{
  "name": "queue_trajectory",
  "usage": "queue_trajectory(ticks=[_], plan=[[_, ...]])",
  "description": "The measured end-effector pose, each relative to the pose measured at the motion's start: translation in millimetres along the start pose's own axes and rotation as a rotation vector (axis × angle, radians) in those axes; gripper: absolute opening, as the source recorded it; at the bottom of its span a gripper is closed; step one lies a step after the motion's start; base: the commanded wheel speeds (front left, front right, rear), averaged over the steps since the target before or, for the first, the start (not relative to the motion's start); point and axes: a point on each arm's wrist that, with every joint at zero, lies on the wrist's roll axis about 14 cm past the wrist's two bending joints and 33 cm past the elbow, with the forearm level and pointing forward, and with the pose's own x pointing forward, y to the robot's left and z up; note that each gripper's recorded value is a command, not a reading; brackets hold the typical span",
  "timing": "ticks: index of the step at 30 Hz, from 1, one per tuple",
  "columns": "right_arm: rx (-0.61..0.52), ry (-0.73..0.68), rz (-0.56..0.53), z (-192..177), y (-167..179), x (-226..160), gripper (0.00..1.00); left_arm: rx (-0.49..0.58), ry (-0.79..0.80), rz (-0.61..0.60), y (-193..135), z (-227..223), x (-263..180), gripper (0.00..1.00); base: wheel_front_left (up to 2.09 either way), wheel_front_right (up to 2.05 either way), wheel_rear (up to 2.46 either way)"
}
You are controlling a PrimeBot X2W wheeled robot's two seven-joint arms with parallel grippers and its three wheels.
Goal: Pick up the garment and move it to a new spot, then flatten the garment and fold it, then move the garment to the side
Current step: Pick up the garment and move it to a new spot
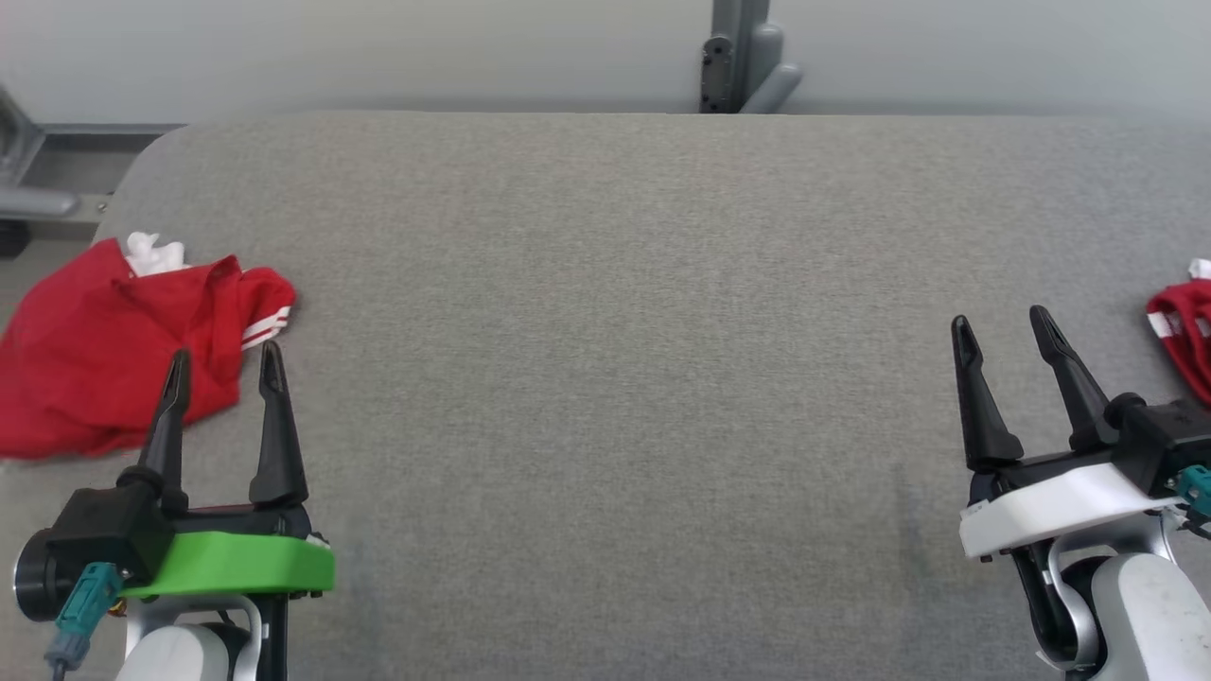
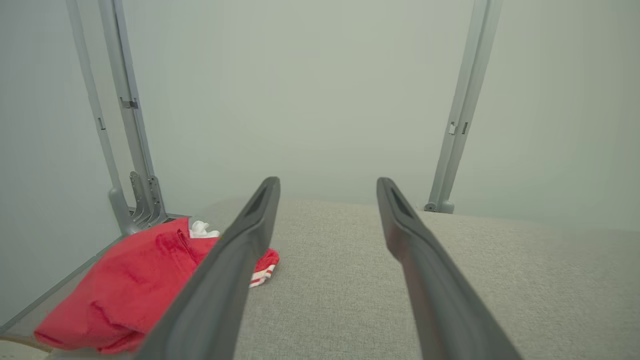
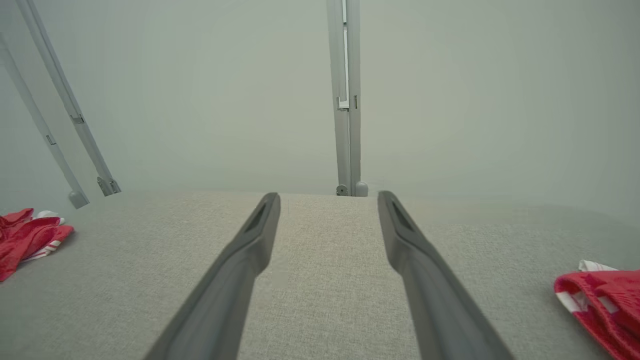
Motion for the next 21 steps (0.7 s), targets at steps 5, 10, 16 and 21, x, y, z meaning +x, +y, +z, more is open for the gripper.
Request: queue_trajectory(ticks=[5, 10, 16, 21], plan=[[0.026, 0.011, 0.11, -5.4, 37.6, 19.8, 1.0, 0.012, -0.014, 0.105, 33.7, 7.4, -17.6, 1.0, 0.0, 0.0, 0.0], [0.051, 0.026, 0.206, -11.9, 71.7, 34.6, 1.0, 0.027, -0.027, 0.189, 60.6, 15.5, -39.4, 1.0, 0.0, 0.0, 0.0], [0.073, 0.035, 0.293, -16.4, 104.0, 45.8, 1.0, 0.05, -0.042, 0.245, 82.5, 24.8, -61.7, 1.0, 0.0, 0.0, 0.0], [0.083, 0.036, 0.33, -17.4, 118.2, 49.8, 1.0, 0.065, -0.042, 0.279, 93.9, 27.7, -72.9, 1.0, 0.0, 0.0, 0.0]])
